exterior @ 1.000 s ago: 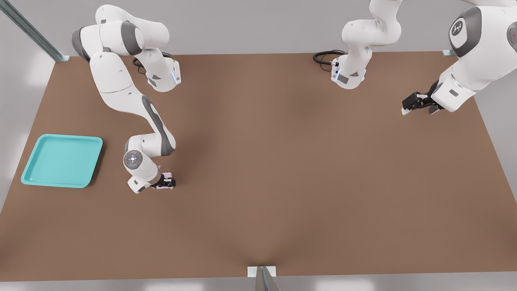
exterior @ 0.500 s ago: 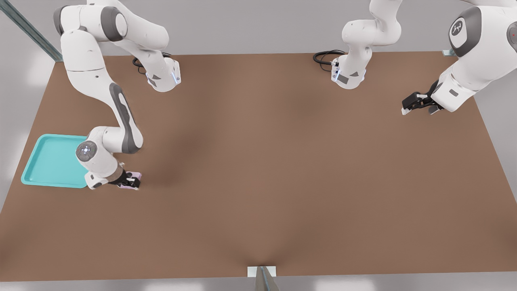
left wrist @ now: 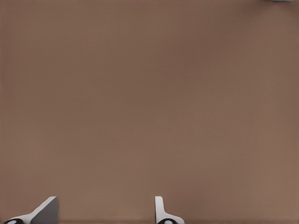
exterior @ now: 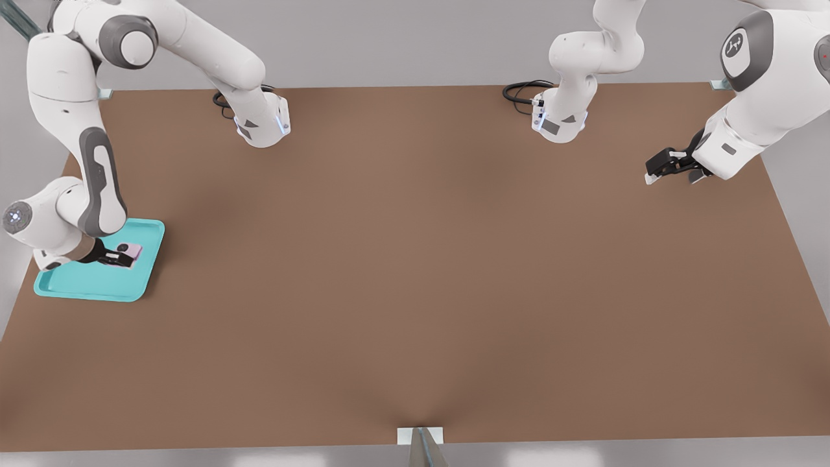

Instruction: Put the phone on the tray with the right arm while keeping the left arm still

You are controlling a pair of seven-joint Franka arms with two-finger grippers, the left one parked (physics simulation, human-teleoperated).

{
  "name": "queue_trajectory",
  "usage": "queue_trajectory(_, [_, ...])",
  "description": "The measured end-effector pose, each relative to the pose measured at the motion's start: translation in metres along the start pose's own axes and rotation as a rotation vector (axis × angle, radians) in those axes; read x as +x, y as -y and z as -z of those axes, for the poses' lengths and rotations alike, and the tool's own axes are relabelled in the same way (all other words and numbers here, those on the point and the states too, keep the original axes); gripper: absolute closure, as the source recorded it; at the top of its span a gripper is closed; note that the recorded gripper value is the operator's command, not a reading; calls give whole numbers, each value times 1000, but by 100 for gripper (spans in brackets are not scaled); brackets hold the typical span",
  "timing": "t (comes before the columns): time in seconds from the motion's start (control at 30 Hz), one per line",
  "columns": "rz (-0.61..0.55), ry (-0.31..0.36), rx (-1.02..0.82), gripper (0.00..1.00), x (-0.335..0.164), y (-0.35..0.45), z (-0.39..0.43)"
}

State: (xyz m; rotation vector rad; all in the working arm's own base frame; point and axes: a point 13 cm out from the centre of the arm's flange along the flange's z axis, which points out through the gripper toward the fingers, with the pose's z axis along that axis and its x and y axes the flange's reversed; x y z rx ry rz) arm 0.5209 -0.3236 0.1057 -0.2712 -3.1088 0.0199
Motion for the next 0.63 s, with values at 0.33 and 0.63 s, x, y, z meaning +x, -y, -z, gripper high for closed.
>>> queue_trajectory(0.33, [469, 331, 111, 0, -99, -275, 352])
queue_trajectory(0.63, [367, 156, 25, 0, -31, -299, 386])
